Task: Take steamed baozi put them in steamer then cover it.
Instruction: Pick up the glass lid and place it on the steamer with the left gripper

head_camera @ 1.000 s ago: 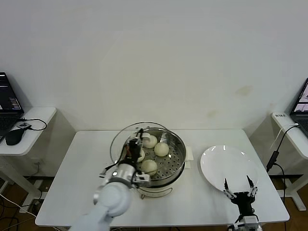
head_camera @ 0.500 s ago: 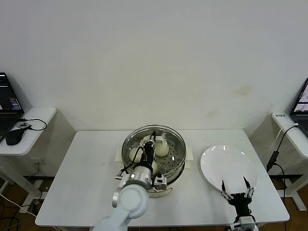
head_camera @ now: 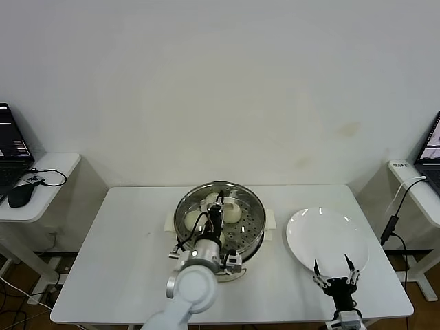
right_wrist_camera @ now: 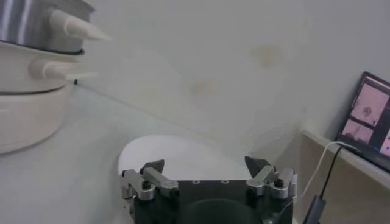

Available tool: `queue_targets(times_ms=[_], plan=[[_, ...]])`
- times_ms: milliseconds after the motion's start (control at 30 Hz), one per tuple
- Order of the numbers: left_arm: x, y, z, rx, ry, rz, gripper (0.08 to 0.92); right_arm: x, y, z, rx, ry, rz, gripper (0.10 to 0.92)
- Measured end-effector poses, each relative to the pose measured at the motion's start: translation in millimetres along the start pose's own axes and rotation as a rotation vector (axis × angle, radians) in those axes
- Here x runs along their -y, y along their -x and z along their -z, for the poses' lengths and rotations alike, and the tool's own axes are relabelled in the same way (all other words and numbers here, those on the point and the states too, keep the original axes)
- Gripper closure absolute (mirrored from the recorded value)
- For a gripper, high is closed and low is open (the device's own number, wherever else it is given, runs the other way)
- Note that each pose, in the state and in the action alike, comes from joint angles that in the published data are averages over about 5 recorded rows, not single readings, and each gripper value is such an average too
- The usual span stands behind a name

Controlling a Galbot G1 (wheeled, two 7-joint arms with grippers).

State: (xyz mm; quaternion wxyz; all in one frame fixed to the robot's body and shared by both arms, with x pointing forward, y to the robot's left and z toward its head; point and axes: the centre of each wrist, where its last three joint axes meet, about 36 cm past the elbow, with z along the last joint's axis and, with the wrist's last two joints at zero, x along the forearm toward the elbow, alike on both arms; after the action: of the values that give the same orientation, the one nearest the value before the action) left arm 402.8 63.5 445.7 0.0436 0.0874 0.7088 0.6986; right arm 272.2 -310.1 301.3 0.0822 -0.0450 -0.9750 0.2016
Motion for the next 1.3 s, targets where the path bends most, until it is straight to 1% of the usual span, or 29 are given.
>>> queue_targets(times_ms=[800,1300], plan=[[6.7,5.8,4.1,-0.012,-0.015,-0.020,0.869,-3.0,2.0,-2.2,-0.003,-0.004,0.017,0.200],[11.4,8.1,0.9,-0.025,-0.012,-0.010,0.869,-4.9,-3.5,-1.5,-0.001,-0.008,0.029,0.200]])
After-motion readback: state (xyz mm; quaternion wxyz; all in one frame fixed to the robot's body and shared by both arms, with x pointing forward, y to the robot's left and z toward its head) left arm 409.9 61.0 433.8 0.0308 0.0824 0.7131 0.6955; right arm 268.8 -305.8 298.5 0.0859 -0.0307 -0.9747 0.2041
